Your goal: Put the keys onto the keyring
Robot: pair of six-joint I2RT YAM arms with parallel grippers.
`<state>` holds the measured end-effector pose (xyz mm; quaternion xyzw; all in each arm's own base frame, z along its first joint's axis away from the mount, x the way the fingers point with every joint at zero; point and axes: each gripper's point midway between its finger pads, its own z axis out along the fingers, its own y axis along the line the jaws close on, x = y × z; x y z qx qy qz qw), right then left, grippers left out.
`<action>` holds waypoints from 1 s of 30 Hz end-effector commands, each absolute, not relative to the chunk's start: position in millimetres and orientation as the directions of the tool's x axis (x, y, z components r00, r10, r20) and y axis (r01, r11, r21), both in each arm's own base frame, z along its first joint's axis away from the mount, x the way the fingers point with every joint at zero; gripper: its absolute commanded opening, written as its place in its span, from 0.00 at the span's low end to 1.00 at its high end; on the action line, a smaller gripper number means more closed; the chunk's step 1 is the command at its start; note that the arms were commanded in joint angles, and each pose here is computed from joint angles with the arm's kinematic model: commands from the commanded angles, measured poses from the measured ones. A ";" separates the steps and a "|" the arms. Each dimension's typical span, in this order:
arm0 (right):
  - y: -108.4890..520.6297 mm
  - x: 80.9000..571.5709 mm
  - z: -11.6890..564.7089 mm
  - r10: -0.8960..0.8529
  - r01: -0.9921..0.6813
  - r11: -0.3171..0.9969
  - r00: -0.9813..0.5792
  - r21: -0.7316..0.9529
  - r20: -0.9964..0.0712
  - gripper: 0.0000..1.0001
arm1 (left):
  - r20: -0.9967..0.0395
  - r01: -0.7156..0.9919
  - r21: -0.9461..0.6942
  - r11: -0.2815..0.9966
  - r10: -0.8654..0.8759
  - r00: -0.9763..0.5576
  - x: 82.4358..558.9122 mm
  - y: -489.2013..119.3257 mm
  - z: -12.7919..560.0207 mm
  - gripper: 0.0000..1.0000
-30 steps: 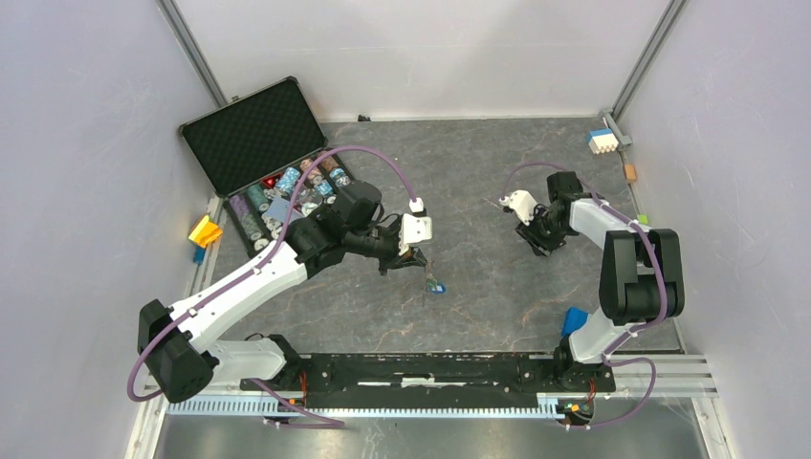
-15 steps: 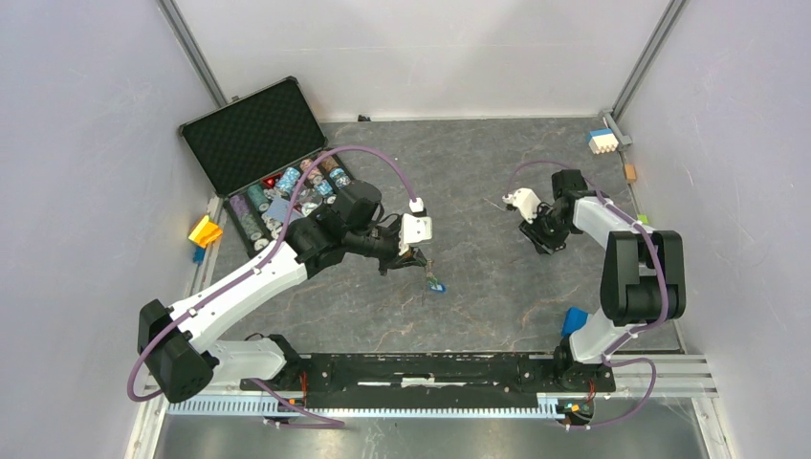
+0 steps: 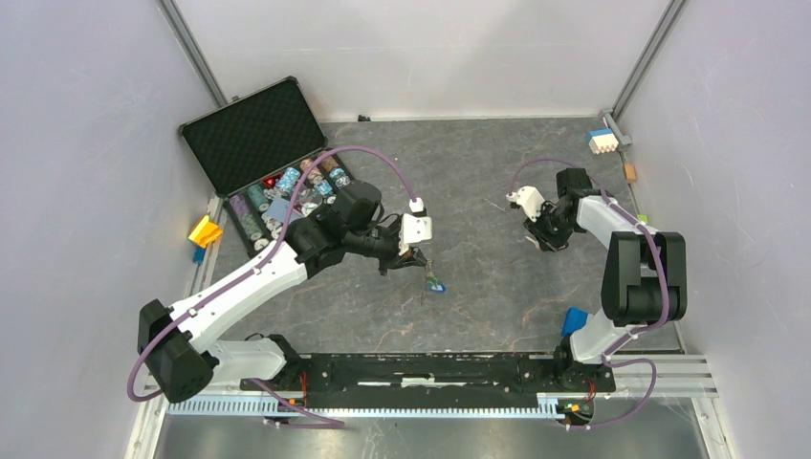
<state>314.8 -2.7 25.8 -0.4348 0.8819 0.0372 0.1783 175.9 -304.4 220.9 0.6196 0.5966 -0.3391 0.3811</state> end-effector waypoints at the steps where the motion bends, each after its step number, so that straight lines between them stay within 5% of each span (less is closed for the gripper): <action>1: -0.1 329.4 39.7 -0.752 -0.782 0.612 -0.533 -0.112 -0.387 0.29 | -0.894 0.995 0.094 -0.017 0.438 0.092 173.2 -308.9 236.6 0.02; 30: -3.7 321.8 24.3 -0.771 -0.799 0.595 -0.537 -0.088 -0.343 0.22 | -0.895 0.996 0.090 -0.019 0.438 0.089 173.0 -309.6 236.1 0.02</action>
